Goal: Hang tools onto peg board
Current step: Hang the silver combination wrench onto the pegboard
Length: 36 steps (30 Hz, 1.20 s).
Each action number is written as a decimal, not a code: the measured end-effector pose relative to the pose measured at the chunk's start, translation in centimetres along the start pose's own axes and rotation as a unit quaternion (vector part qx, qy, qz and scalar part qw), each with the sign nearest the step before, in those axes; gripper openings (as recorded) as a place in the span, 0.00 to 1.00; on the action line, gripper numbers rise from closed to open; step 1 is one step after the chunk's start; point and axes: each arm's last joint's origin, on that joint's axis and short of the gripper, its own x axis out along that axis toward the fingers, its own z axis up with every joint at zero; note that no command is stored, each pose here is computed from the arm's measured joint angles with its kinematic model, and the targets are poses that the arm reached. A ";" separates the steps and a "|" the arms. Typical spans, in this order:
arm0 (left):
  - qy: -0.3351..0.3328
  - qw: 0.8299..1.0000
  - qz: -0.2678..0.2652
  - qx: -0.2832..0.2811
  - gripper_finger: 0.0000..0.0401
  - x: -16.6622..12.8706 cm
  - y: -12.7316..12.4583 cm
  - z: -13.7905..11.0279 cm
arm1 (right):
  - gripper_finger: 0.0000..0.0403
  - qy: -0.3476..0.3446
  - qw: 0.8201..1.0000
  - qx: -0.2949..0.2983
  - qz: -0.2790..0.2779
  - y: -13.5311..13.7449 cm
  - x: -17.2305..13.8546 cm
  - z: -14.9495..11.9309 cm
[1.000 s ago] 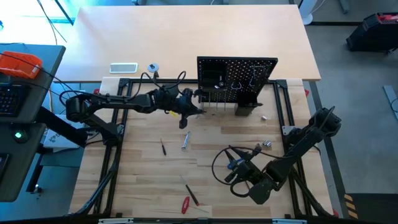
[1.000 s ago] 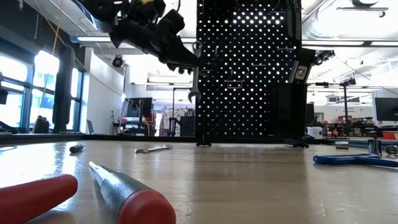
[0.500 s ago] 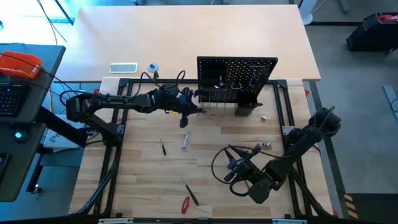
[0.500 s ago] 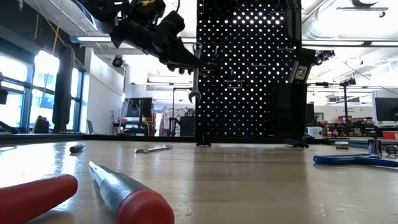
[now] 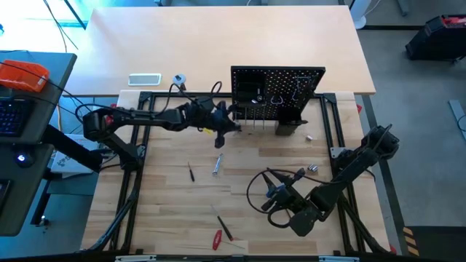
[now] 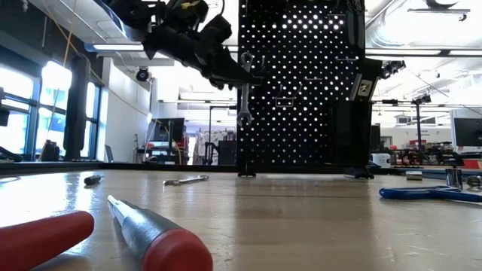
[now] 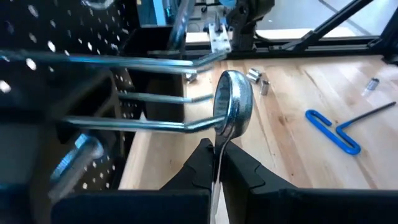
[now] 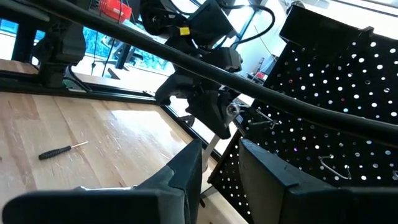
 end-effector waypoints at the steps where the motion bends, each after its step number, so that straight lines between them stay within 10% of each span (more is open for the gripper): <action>1: -0.001 1.000 0.003 0.001 0.01 0.0 0.1 0.0 | 0.25 0.000 1.000 -0.001 0.000 0.0 0.0 0.0; 24: 0.006 0.999 0.048 -0.025 0.03 -0.6 2.4 -0.5 | 0.25 0.000 1.000 -0.007 0.000 0.0 0.0 -0.1; 36: 0.032 0.997 0.054 -0.046 0.26 -0.6 2.3 -1.0 | 0.25 0.000 1.000 0.002 0.001 0.0 0.0 -0.1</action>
